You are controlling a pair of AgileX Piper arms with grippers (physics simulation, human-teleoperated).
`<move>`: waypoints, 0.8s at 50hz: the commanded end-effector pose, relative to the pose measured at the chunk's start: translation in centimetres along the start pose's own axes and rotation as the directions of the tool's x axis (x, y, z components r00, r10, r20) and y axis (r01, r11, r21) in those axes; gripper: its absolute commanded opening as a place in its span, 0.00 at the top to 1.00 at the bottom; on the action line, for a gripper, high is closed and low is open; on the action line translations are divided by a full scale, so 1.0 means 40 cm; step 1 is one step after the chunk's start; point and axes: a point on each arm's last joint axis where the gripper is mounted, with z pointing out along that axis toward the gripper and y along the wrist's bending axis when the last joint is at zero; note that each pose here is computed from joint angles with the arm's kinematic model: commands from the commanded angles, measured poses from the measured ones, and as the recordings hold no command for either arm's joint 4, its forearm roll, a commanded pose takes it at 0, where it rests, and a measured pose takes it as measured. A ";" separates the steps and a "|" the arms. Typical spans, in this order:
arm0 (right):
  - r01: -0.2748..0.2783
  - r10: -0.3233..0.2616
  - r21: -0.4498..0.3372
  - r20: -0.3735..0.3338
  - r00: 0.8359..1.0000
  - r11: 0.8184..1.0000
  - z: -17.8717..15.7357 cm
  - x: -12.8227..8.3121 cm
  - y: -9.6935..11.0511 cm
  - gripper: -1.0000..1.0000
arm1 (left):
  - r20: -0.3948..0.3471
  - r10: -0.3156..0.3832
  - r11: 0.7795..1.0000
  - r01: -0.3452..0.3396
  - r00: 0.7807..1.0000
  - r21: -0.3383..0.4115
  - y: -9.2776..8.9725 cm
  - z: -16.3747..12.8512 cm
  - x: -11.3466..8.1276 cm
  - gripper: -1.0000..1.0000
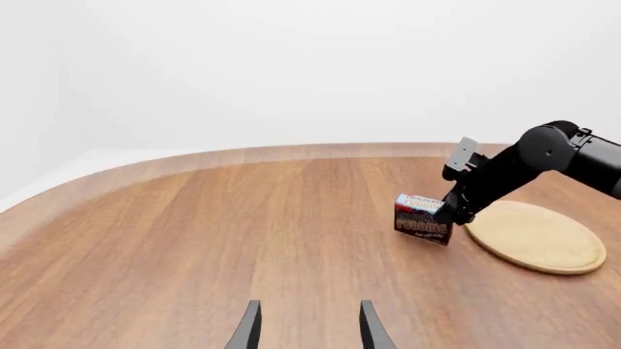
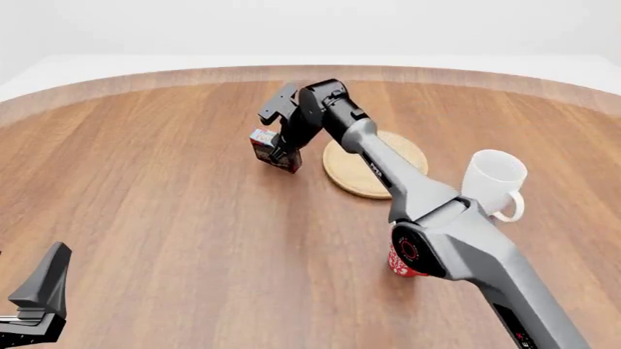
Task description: Put the chocolate pudding to the left of the plate.
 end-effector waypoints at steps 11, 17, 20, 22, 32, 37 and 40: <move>-0.011 0.011 -0.011 -0.021 1.000 1.000 0.018 0.011 0.009 1.00 | 0.000 0.000 1.000 0.000 1.000 0.000 0.000 0.000 0.000 0.00; -0.010 0.009 -0.011 -0.020 1.000 1.000 0.019 0.010 0.010 1.00 | 0.000 0.000 1.000 0.000 1.000 0.000 0.000 0.000 0.000 0.00; -0.022 0.022 -0.011 0.003 1.000 1.000 -0.002 -0.012 0.024 1.00 | 0.000 0.000 1.000 0.000 1.000 0.000 0.000 0.000 0.000 0.00; -0.024 0.024 -0.005 0.012 1.000 1.000 -0.008 -0.014 0.018 1.00 | 0.000 0.000 1.000 0.000 1.000 0.000 0.000 0.000 0.000 0.00; -0.030 0.028 0.023 0.086 0.996 0.999 -0.083 -0.059 0.002 0.00 | 0.000 0.000 1.000 0.000 1.000 0.000 0.000 0.000 0.000 0.00; -0.032 0.030 0.026 0.093 0.995 0.999 -0.100 -0.065 -0.002 0.00 | 0.000 0.000 1.000 0.000 1.000 0.000 0.000 0.000 0.000 0.00; -0.033 0.030 0.031 0.102 0.994 0.999 -0.126 -0.074 -0.009 0.00 | 0.000 0.000 1.000 0.000 1.000 0.000 0.000 0.000 0.000 0.00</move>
